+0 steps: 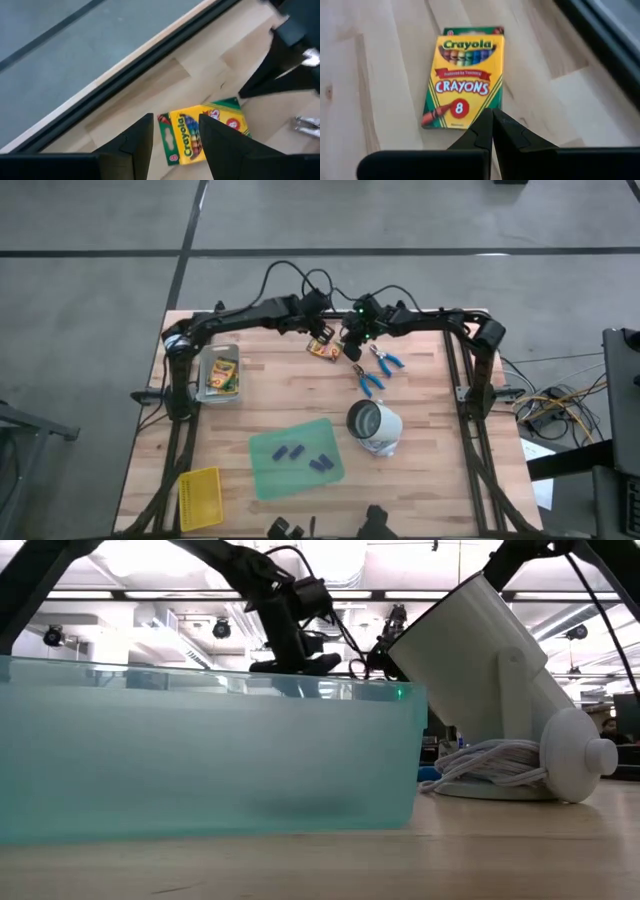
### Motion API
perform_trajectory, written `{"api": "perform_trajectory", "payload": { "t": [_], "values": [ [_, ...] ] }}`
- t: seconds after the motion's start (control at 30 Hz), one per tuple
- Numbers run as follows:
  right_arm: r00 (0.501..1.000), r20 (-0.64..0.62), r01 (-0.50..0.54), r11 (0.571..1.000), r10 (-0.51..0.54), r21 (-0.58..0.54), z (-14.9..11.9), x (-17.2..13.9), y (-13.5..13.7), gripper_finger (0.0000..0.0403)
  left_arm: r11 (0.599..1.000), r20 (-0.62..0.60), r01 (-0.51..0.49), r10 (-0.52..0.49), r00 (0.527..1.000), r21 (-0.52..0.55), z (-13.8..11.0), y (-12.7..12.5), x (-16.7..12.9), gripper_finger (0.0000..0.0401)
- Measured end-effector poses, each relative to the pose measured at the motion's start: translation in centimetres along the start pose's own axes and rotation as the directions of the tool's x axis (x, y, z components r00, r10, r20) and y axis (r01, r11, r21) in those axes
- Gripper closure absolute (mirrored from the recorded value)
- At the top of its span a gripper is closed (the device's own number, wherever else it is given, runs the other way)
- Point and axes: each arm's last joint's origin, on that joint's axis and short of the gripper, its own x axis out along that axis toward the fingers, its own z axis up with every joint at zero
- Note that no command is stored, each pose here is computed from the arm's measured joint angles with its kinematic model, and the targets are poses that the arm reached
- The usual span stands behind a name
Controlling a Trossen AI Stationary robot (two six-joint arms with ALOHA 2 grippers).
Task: Pick & Place School Supplies
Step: Put the yellow crayon box into the gray bin
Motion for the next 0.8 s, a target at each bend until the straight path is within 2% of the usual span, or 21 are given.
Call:
{"api": "perform_trajectory", "payload": {
  "t": [0.23, 0.57, 0.7, 0.8],
  "values": [
    [0.998, -0.039, -0.050, 0.995, 0.053, 0.082, -0.9, 1.4, 0.4, 0.0394, 1.000, 0.013, 0.008, -0.007, 1.000, -0.006, 0.3, 0.0, -0.4, 0.0238],
    [0.997, -0.035, -0.068, 0.996, 0.070, 0.060, 0.6, 3.1, 0.8, 0.0394, 1.000, 0.003, 0.005, -0.005, 1.000, -0.005, 0.1, 0.0, -0.4, 0.0238],
    [0.996, -0.068, -0.050, 0.994, 0.057, 0.101, 1.0, 3.2, 0.2, 0.0394, 1.000, -0.016, -0.005, 0.005, 1.000, 0.002, -0.1, 0.2, -0.5, 0.0238],
    [0.988, -0.141, -0.039, 0.990, 0.057, 0.133, 1.0, 3.2, -0.1, 0.0394, 1.000, -0.031, -0.013, 0.013, 0.999, -0.003, -0.2, 0.3, -0.5, 0.0238]
  ]
}}
